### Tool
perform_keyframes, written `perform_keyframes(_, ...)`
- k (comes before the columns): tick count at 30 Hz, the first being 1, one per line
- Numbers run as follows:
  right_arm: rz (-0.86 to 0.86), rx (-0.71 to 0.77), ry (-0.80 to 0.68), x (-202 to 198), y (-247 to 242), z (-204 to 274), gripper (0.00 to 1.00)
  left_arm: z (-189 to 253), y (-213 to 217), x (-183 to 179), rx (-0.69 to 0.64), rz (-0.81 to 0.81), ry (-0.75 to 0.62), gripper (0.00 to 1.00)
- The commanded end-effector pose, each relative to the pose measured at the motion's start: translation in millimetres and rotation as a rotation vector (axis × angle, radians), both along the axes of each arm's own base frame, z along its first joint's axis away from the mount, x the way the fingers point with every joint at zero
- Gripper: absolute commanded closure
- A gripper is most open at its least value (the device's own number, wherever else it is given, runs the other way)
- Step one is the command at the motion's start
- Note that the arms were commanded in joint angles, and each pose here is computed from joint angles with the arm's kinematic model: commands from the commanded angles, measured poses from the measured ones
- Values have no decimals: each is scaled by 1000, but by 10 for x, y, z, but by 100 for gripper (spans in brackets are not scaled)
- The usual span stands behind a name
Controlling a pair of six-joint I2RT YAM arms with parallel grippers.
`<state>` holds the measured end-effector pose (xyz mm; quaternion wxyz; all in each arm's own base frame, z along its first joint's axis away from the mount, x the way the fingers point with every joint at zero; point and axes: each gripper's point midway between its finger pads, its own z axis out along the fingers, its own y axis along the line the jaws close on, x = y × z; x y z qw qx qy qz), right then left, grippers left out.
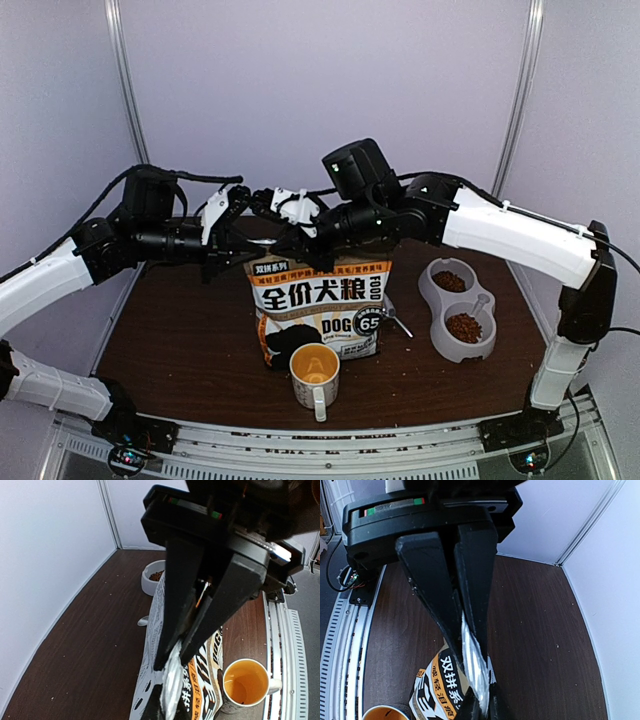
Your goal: Serve the pet food
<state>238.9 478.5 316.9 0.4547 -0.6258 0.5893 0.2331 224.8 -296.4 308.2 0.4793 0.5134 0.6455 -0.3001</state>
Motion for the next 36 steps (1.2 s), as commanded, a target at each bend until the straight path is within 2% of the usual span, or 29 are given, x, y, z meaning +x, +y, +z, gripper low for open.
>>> perform_keyframes(1, -1, 28, -14, 29, 36, 113, 99, 213, -19, -47, -66, -24, -38, 100)
perform_keyframes(10, -44, -3, -39, 122, -83, 99, 100, 229, 6, -37, -66, -9, -51, 100)
perform_keyframes(12, -59, -14, -50, 148, -125, 91, 94, 228, -1, -37, -66, -13, -50, 100)
perform_keyframes(15, -81, -28, -62, 185, -203, 68, 91, 210, -3, -34, -63, -12, -46, 100)
perform_keyframes(28, -135, -67, -64, 258, -428, -11, 88, 218, 4, -22, -61, -4, -51, 100)
perform_keyframes(31, -137, -79, -57, 260, -453, -48, 89, 217, 10, -13, -60, 1, -53, 100)
perform_keyframes(35, -137, -86, -51, 257, -471, -65, 100, 220, 5, -17, -61, -2, -53, 100)
perform_keyframes(36, -136, -84, -50, 253, -472, -59, 100, 210, -4, -20, -60, -6, -50, 100)
